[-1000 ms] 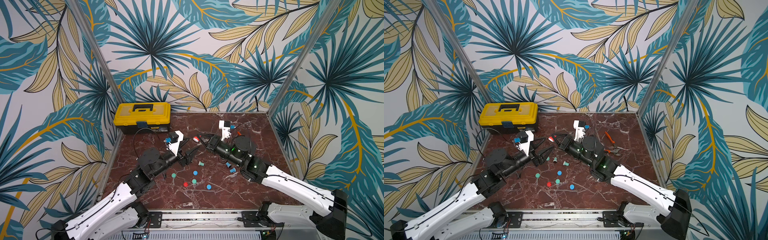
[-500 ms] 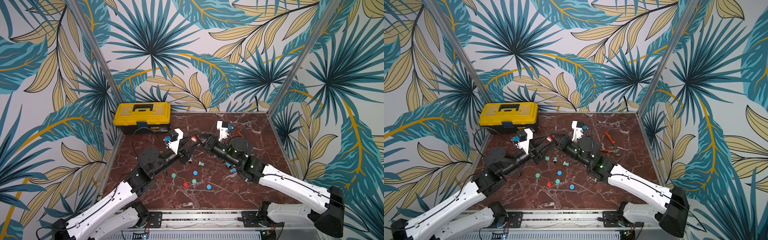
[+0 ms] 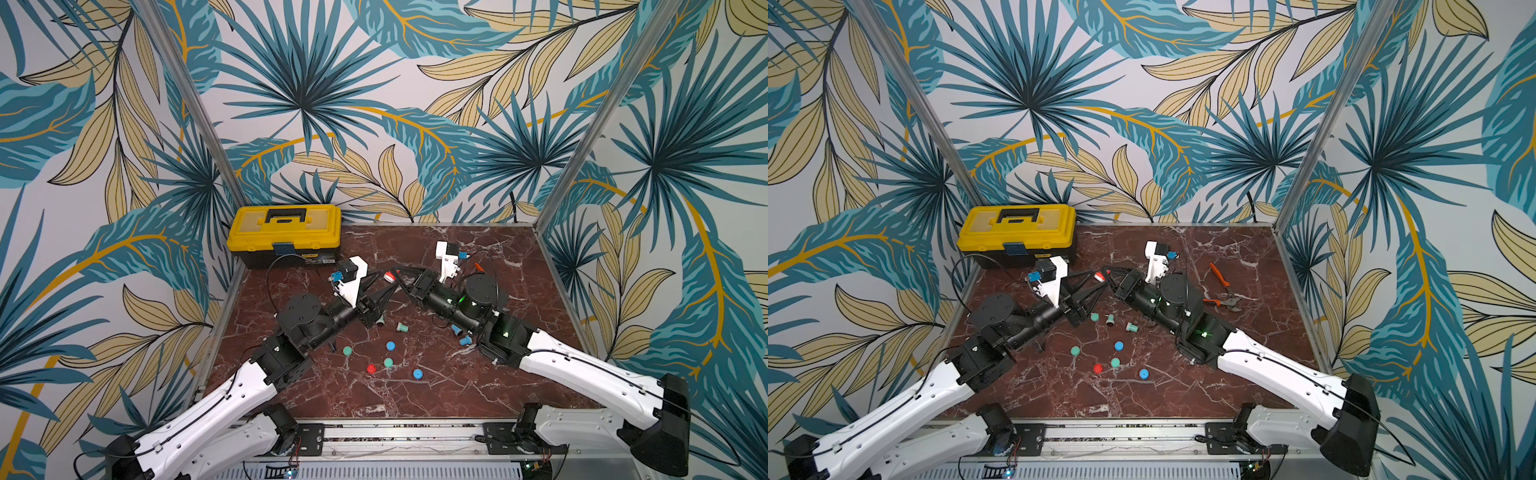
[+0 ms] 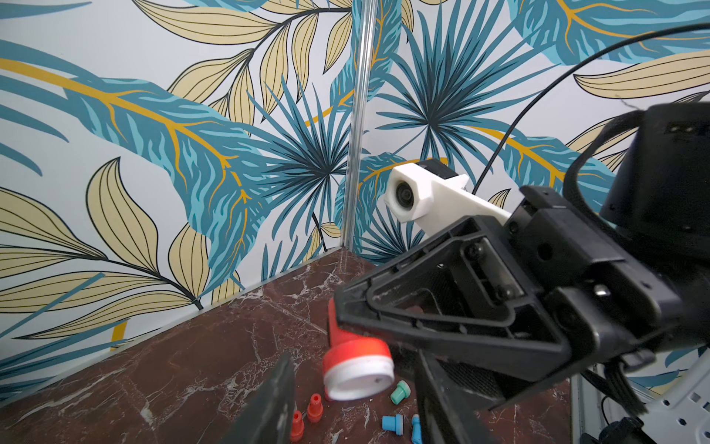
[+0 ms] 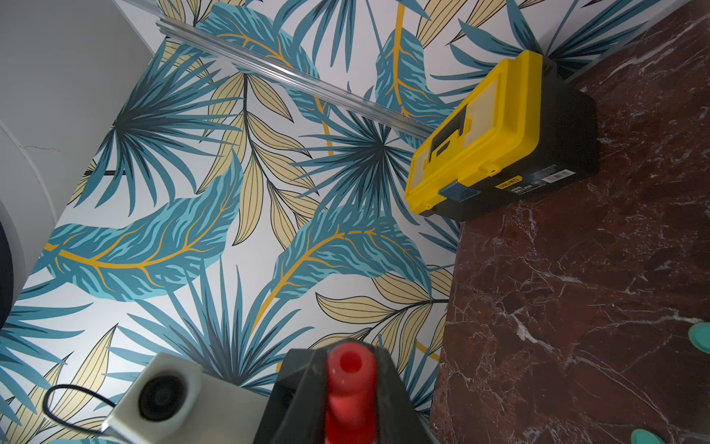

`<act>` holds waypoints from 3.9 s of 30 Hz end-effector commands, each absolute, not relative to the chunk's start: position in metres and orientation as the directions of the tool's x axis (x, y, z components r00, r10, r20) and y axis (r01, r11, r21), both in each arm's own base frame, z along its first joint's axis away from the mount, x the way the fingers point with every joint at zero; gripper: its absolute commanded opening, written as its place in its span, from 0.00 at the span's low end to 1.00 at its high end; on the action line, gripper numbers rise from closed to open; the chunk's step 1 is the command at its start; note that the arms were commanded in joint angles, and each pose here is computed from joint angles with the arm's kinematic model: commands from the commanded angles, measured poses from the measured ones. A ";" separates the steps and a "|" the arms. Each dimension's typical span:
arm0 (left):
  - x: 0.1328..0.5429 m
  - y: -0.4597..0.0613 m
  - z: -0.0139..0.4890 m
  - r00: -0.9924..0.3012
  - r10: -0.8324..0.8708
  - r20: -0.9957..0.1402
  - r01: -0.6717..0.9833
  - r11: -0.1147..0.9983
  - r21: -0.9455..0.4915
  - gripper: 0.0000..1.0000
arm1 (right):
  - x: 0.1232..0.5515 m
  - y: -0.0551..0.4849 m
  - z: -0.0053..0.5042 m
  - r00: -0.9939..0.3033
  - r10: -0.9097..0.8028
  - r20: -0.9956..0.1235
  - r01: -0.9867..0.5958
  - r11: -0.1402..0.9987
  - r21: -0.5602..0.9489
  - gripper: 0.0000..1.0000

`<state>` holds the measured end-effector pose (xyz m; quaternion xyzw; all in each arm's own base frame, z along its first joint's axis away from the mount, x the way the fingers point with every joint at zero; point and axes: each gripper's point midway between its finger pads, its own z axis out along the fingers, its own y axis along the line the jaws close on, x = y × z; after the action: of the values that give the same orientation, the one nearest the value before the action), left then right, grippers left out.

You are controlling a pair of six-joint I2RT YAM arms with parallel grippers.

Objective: Close the stamp cap
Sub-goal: Pick up the stamp from the center of the board, then close the cover of the stamp.

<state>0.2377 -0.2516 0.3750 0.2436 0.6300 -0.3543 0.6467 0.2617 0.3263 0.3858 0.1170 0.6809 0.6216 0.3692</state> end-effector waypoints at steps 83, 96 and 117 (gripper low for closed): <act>0.191 -0.221 0.345 -0.041 0.060 -0.997 0.856 0.517 -0.004 0.77 | 0.173 0.301 0.310 -0.913 -0.019 -0.407 -0.358 0.517 0.778 0.07; 0.257 -0.120 0.301 -0.381 0.005 -0.924 0.555 0.801 -0.224 0.80 | 0.190 0.344 0.202 -0.942 -0.104 -0.320 -0.294 0.715 0.634 0.06; 0.271 -0.069 0.277 -0.423 -0.114 -0.899 0.331 0.904 -0.271 0.81 | 0.199 0.390 0.057 -0.920 -0.312 -0.237 -0.375 0.879 0.295 0.06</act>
<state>0.2723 -0.0728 0.2813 0.0785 0.8146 -0.2124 0.5340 0.1977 0.3968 0.0673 -0.1675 0.9609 0.2028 0.0867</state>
